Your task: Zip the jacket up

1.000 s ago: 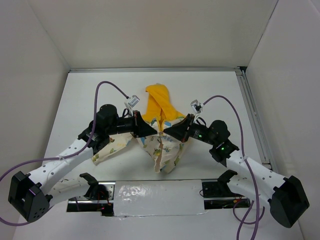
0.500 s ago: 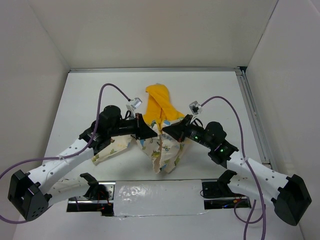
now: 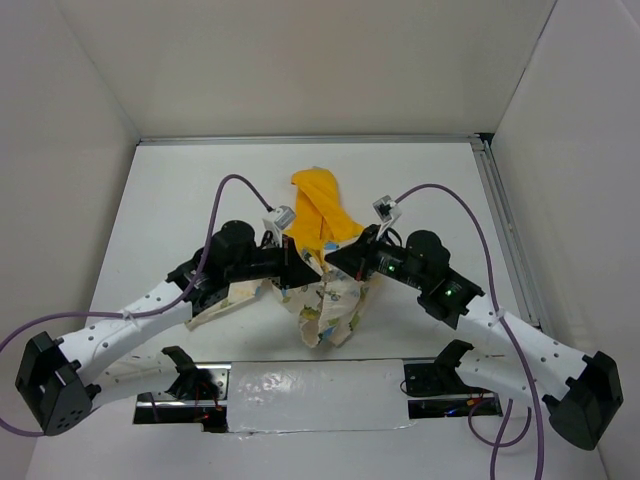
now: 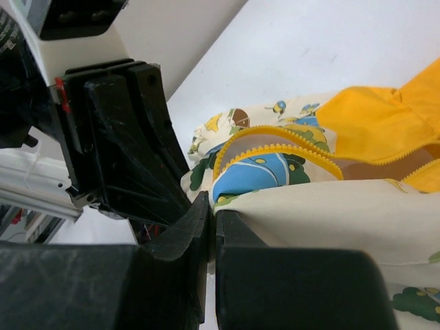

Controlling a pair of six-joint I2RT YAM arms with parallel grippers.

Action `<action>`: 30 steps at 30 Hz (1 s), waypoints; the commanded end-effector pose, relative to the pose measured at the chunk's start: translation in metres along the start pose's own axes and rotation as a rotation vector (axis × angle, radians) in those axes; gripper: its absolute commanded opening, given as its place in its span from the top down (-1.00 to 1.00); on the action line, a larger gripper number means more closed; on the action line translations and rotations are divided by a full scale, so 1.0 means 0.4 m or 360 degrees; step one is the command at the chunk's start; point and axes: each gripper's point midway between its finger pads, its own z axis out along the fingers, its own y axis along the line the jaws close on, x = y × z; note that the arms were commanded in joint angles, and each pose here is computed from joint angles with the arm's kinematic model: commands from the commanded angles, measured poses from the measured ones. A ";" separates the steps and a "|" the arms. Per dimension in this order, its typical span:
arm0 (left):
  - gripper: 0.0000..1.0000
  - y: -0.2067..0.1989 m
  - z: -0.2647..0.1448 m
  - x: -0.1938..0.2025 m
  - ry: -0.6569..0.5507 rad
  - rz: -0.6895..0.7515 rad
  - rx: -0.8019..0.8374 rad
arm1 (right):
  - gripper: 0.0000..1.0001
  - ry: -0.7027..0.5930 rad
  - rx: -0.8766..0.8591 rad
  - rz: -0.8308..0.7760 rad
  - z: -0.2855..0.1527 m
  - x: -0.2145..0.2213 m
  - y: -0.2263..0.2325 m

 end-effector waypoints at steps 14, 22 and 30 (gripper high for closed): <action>1.00 0.030 0.008 0.121 0.0308 -0.0143 -0.0082 | 0.79 0.0114 0.0250 0.0103 0.031 -0.051 -0.072; 1.00 0.063 0.039 0.072 0.0317 -0.0327 -0.0175 | -0.22 0.0367 0.0475 0.0064 0.002 0.073 -0.121; 1.00 0.049 0.020 0.014 0.0268 -0.0477 -0.0138 | -0.46 0.0373 0.0703 -0.0209 -0.054 0.052 -0.103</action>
